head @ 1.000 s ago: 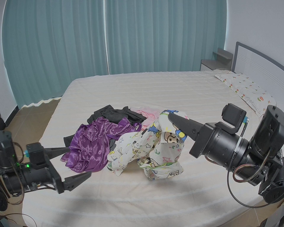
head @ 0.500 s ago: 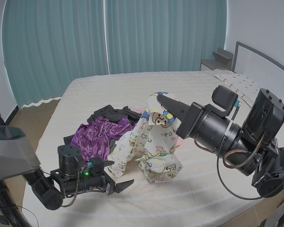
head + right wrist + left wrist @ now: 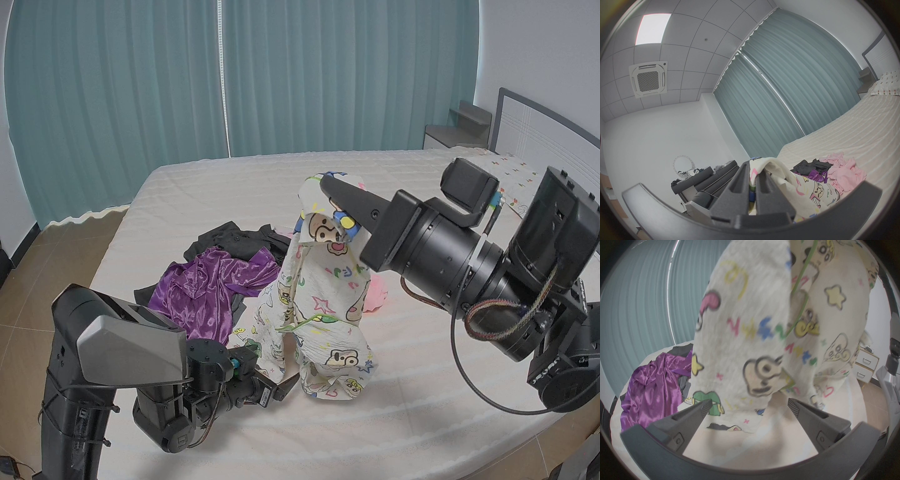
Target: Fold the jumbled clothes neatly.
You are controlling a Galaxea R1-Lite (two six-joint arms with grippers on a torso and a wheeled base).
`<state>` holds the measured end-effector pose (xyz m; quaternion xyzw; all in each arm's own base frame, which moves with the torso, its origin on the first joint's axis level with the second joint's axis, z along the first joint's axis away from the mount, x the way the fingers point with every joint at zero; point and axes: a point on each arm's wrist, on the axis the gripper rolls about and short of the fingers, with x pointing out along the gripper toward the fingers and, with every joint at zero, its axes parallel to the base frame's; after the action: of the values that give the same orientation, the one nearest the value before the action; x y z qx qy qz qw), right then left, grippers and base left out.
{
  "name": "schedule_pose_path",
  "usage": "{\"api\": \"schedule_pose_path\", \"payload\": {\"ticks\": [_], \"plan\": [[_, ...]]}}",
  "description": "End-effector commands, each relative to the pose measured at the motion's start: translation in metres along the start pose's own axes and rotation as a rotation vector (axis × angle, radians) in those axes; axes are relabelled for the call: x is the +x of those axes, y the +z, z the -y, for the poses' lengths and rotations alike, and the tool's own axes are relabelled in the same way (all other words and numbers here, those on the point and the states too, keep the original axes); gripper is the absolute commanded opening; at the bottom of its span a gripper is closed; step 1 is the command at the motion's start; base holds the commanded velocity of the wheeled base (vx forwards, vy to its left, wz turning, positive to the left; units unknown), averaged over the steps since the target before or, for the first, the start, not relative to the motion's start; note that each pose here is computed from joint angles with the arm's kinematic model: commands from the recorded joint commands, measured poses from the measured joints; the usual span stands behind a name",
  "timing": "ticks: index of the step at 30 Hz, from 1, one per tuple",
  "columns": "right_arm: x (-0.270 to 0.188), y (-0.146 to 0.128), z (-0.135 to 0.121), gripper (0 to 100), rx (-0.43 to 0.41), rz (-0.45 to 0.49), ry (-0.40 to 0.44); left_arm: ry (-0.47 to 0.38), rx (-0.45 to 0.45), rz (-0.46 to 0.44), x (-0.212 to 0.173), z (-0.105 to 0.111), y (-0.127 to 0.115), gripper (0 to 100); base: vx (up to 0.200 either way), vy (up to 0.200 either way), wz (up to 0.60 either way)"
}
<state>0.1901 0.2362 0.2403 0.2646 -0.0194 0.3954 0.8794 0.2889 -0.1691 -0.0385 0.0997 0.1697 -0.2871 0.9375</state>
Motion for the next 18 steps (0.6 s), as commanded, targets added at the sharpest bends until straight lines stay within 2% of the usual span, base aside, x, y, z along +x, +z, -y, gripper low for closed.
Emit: {"api": "schedule_pose_path", "payload": {"ticks": [1, 8, 11, 14, 18], "plan": [[-0.002, 0.001, 0.0, 0, 0.0, 0.003, 0.0, 0.021, -0.007, -0.005, 0.005, -0.005, -0.008, 100, 0.0, 0.0, 0.0], [-0.003, 0.004, 0.0, 0, 0.002, 0.012, 0.0, 0.042, -0.011, -0.012, 0.003, -0.01, -0.009, 100, 0.0, 0.0, 0.0], [-0.002, 0.002, 0.0, 0, 0.002, 0.008, 0.001, 0.081, -0.011, -0.001, 0.007, -0.012, -0.007, 100, 0.0, 0.0, 0.0], [-0.002, 0.002, -0.001, 0, 0.003, 0.004, 0.004, 0.095, -0.016, 0.022, 0.015, -0.008, -0.004, 100, 0.0, 0.0, 0.0], [0.0, -0.004, 0.001, 0, -0.001, -0.012, -0.007, 0.074, -0.049, 0.032, 0.019, 0.003, -0.003, 100, 0.0, 0.0, 0.0]]}}
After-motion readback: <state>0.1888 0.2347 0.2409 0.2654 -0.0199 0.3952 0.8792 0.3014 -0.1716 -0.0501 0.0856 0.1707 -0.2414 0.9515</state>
